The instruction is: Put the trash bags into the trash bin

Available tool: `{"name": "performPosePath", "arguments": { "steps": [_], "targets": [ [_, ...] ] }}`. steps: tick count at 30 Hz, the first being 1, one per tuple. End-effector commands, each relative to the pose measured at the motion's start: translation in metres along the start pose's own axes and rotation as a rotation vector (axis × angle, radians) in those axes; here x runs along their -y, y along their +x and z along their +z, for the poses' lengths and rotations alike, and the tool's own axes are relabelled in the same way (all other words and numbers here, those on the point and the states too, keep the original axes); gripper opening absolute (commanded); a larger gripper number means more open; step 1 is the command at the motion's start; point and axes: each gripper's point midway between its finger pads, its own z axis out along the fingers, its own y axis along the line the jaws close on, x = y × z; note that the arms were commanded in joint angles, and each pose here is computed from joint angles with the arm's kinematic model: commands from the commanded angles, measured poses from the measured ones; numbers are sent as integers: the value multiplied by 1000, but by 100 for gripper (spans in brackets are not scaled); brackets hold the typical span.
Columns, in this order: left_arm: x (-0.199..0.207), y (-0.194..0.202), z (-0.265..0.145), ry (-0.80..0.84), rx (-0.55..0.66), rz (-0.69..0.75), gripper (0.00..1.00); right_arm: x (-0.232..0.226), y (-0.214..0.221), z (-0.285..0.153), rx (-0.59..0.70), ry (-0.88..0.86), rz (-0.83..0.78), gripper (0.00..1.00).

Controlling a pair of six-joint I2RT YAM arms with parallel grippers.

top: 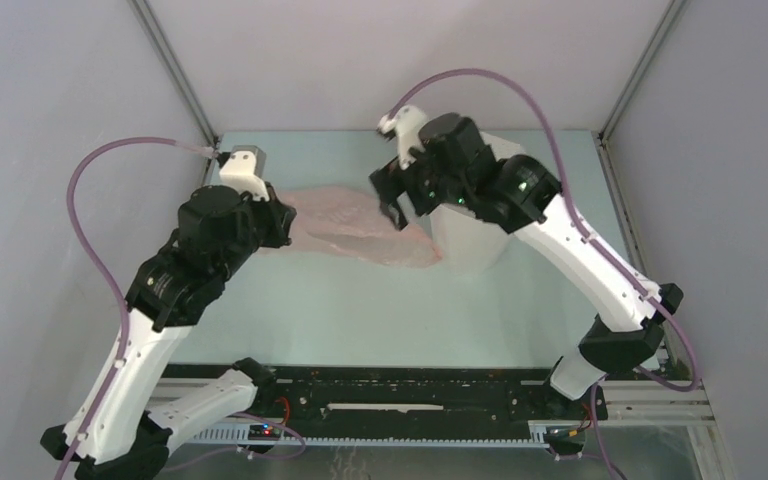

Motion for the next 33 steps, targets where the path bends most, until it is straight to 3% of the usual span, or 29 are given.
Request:
{"name": "performPosePath", "arguments": {
  "steps": [1, 7, 15, 24, 28, 33],
  "targets": [
    [0, -15, -22, 14, 71, -62, 0, -88, -10, 9, 131, -289, -234, 96],
    [-5, -18, -34, 8, 98, -63, 0, -137, 2, 53, 146, -517, -219, 96],
    [-7, -23, -42, 6, 128, -77, 0, -131, -5, 107, 98, -698, -15, 96],
    [2, -44, -48, 45, 174, -78, 0, -151, 21, 118, 8, -834, 46, 95],
    [6, -52, -45, 58, 190, -76, 0, -166, 33, 114, 6, -840, 42, 95],
    [10, -63, -45, 68, 203, -69, 0, -154, 41, 132, 70, -626, -3, 94]
  ]
}}
